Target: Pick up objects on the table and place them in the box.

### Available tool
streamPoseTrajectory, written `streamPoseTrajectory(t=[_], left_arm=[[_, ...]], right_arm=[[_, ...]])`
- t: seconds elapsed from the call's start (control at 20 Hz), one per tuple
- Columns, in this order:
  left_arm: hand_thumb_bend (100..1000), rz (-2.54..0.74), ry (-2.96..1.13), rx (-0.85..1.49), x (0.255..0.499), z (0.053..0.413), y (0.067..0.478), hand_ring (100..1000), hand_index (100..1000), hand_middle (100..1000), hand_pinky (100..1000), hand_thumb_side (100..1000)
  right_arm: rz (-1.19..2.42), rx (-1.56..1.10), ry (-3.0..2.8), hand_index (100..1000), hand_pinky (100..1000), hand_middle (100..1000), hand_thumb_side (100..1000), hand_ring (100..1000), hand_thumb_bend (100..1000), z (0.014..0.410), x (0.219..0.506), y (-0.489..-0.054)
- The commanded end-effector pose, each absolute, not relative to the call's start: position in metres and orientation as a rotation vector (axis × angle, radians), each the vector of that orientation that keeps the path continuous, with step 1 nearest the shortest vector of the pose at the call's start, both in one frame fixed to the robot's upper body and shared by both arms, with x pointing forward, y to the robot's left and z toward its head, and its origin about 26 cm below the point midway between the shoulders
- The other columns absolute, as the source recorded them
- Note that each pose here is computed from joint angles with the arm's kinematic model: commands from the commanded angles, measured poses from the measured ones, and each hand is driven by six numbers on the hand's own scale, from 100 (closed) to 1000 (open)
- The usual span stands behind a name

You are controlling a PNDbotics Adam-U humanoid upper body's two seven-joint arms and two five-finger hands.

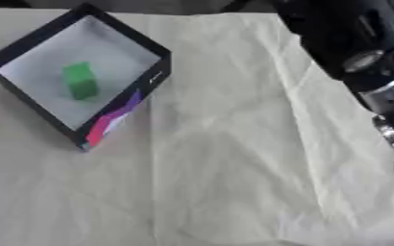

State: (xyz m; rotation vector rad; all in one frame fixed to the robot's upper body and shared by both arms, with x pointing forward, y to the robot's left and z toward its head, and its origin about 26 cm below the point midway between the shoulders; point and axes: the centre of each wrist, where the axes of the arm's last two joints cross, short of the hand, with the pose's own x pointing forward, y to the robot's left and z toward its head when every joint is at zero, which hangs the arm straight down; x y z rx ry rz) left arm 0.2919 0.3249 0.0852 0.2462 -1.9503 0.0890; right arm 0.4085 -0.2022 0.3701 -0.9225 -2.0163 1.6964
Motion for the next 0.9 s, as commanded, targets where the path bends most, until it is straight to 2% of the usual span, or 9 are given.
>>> streamPoseTrajectory(t=[0.05,0.25,0.45,0.9], left_arm=[[100,0.042,-1.987,0.263,0.293,0.098,0.327,802,840,777,835,783],[100,0.029,-1.995,0.262,0.295,0.102,0.327,803,841,777,836,785],[100,0.016,-2.004,0.255,0.297,0.105,0.326,804,840,778,836,785],[100,-0.001,-2.007,0.224,0.299,0.106,0.32,806,840,778,836,788]], right_arm=[[1.764,-0.962,-2.006,661,842,516,360,624,201,0.372,0.423,-0.197],[1.936,-0.936,-1.943,662,833,526,444,645,231,0.364,0.435,-0.185],[2.059,-0.93,-1.864,663,827,530,485,653,238,0.348,0.448,-0.171],[2.2,-0.832,-1.742,662,831,529,464,651,200,0.303,0.469,-0.145]])
